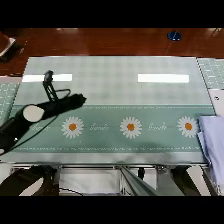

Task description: Fold the shirts.

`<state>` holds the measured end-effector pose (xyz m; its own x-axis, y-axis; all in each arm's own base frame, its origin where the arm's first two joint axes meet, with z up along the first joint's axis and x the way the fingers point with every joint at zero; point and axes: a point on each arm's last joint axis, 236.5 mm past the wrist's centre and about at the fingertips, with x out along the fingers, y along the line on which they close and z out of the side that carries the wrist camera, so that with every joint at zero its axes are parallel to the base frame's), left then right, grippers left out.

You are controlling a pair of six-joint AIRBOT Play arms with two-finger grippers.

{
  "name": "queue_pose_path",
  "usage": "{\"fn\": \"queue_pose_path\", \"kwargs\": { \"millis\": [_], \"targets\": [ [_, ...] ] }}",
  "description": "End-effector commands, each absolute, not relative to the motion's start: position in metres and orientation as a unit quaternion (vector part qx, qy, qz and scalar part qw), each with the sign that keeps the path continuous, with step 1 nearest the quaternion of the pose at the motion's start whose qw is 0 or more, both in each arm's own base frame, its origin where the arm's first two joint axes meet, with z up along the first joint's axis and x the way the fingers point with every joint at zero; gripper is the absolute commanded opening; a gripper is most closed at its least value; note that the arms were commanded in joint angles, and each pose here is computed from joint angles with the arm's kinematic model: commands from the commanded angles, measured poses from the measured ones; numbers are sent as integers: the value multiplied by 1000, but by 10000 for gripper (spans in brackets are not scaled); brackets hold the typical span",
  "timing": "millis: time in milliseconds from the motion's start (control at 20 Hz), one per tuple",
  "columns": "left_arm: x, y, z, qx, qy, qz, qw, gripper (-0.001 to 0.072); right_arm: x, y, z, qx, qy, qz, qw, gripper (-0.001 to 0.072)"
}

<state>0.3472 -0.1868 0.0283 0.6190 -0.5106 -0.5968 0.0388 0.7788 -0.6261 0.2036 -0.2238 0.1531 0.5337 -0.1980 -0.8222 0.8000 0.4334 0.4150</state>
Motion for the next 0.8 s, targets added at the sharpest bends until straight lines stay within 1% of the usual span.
{"fn": "queue_pose_path", "kwargs": {
  "millis": [0,50,100,200,250,300,400,450,500,550,600,700,750],
  "targets": [
    [392,-148,100,-304,340,-150,877,30,332,-174,261,366,158,-106,911,322],
    [401,-145,133,-292,314,-164,888,30,356,-142,277,324,143,-48,934,314],
    [407,-146,169,-277,287,-184,898,30,374,-103,277,279,156,5,948,265],
    [406,-161,220,-247,256,-227,907,30,393,-27,244,194,232,93,949,126],
    [400,-170,230,-231,258,-247,905,29,395,8,216,143,283,128,940,16],
    [393,-179,227,-208,273,-260,903,29,396,34,188,99,331,146,927,19],
    [376,-188,184,-145,333,-255,896,29,399,55,137,46,409,126,903,19],
    [373,-185,155,-124,363,-232,894,29,403,53,110,24,445,97,890,19],
    [378,-177,123,-97,377,-196,900,29,407,47,84,10,476,66,877,19],
    [385,-164,95,-79,397,-162,900,29,412,37,61,10,501,34,865,19],
    [384,-152,66,-63,441,-134,885,29,412,32,42,20,523,14,852,19],
    [370,-143,31,-47,514,-119,848,30,407,25,18,41,558,-3,829,19],
    [366,-142,23,-44,529,-116,840,30,405,25,15,37,565,-3,825,19]
  ]
}}
